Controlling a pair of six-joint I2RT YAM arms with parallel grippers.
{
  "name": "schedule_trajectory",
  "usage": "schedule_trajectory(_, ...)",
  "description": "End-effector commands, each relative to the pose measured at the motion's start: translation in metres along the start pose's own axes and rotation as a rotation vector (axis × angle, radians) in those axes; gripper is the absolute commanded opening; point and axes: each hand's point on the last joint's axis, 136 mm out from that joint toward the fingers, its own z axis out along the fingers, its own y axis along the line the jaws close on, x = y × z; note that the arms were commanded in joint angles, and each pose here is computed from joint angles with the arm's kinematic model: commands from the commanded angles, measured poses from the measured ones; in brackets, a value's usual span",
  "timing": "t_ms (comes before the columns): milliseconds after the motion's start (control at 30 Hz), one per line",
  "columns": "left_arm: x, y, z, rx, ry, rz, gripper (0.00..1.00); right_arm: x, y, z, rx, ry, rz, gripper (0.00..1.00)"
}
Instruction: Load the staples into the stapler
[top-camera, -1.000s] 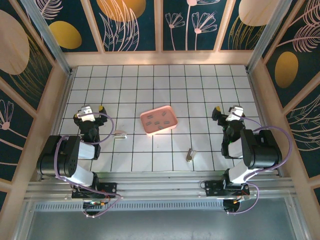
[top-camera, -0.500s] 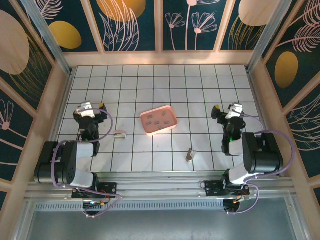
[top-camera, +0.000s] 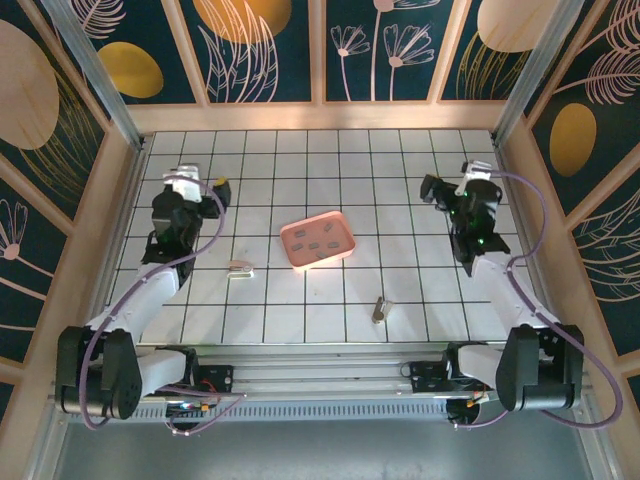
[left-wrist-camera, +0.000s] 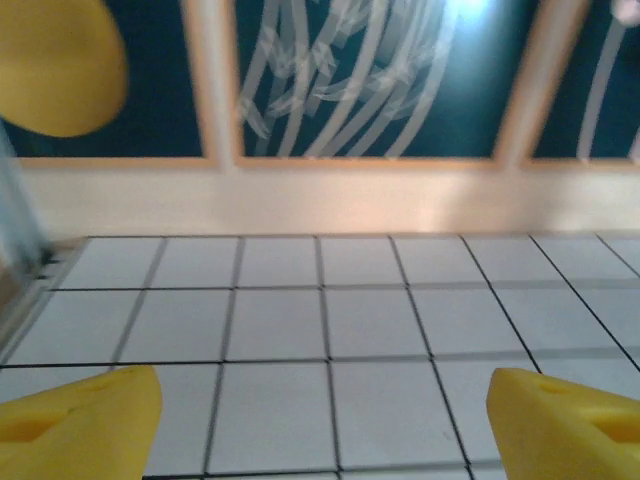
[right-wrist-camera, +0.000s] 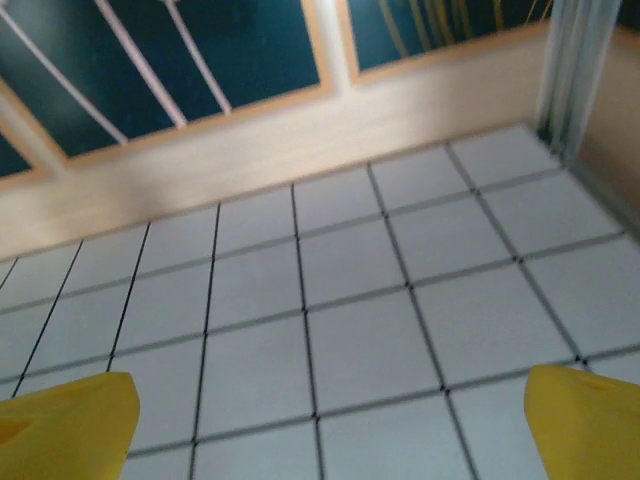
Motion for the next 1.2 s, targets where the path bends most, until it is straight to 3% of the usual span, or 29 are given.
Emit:
schedule_trajectory(0,0.023,-0.033,-0.007,0.124,0.147,0.089,0.83,0.070,0.010,-0.020,0.037,0.363,0.039,0.99)
schedule_trajectory(133,0.036,-0.050,-0.012,0.180,0.209,0.116,0.79,0.108,0.044,-0.043,0.006,0.553,0.064,0.99)
schedule_trajectory(300,0.054,-0.045,-0.017,0.144,0.264,0.131,0.79,0.163,0.068,-0.084,0.022,0.798,0.157,0.98)
schedule_trajectory(533,0.068,-0.038,-0.018,0.108,0.287,0.131,0.80,0.230,0.086,-0.135,0.082,1.102,0.223,0.78)
schedule_trajectory(900,0.077,-0.038,-0.020,0.109,0.301,0.138,0.80,0.288,0.068,-0.170,0.214,1.292,0.116,0.75)
schedule_trajectory(1167,0.080,-0.038,-0.018,0.107,0.310,0.128,0.80,0.302,0.081,-0.165,0.139,1.297,0.155,0.58)
